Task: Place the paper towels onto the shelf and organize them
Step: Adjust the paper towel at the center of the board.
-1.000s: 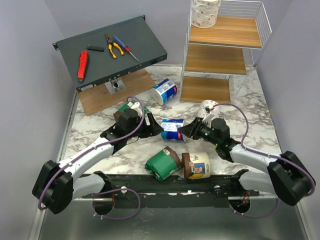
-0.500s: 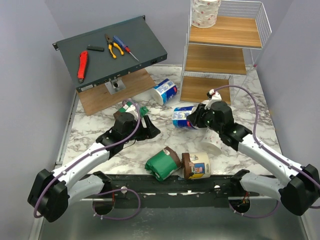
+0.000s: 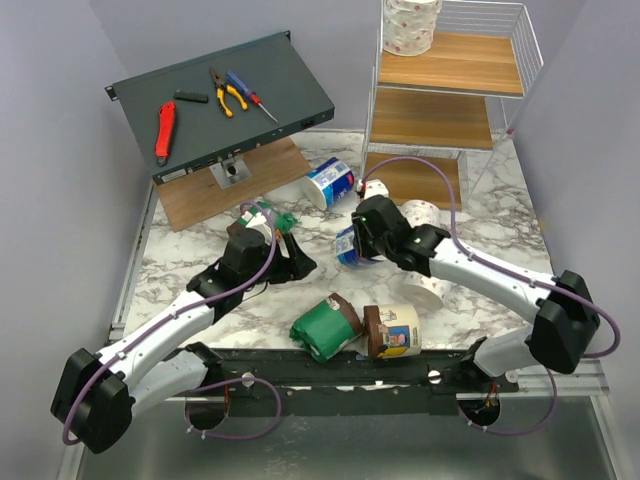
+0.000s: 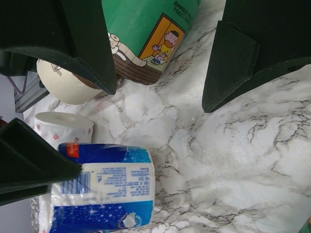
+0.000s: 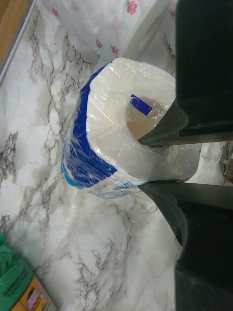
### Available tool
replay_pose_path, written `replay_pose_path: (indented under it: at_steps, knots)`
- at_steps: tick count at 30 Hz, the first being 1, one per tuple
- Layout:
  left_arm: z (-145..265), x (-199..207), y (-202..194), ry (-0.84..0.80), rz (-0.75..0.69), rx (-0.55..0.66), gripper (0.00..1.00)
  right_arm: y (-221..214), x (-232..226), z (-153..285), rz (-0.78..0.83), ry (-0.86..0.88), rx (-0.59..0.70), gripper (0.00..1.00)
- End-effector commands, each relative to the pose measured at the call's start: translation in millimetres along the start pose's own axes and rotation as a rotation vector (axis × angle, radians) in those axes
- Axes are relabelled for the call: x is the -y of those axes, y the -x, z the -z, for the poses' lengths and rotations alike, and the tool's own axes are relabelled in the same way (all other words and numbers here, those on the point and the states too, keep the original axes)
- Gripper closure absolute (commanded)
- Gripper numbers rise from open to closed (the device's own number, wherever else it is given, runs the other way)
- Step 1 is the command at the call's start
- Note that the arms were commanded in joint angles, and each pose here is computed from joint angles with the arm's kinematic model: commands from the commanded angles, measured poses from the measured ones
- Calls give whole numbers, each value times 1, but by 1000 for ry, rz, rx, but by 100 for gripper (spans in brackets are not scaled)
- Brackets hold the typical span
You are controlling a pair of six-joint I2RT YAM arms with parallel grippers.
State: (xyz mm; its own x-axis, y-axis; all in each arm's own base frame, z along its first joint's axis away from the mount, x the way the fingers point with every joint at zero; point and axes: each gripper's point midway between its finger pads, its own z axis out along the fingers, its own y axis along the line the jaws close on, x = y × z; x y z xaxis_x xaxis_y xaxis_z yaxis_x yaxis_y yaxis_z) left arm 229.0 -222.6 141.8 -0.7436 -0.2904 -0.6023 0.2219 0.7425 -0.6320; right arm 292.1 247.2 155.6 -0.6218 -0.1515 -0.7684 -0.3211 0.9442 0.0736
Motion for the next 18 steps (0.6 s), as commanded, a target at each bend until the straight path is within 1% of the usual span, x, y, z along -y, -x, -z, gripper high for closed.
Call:
replay_pose_path:
  at_steps: [1,4,6,9,12,16,18]
  knots:
    - [4,-10,-4,28,-11,6,25,4,3,-8,82,-72,-19,70]
    - [8,-13,-3,35,-14,22,24,2,-3,-14,112,-74,-39,69]
    - [9,-14,-2,37,-15,31,24,1,-8,-16,135,-69,-58,66]
    - [9,-14,-3,38,-18,27,23,-4,-13,-20,143,-55,-89,57]
    - [9,-14,-3,37,-18,21,23,-5,-15,-20,132,-47,-96,45]
    - [9,-14,-4,38,-21,21,23,5,-16,-9,86,-40,-67,32]
    - [10,-13,-3,36,-22,22,23,13,-16,0,54,-36,-37,28]
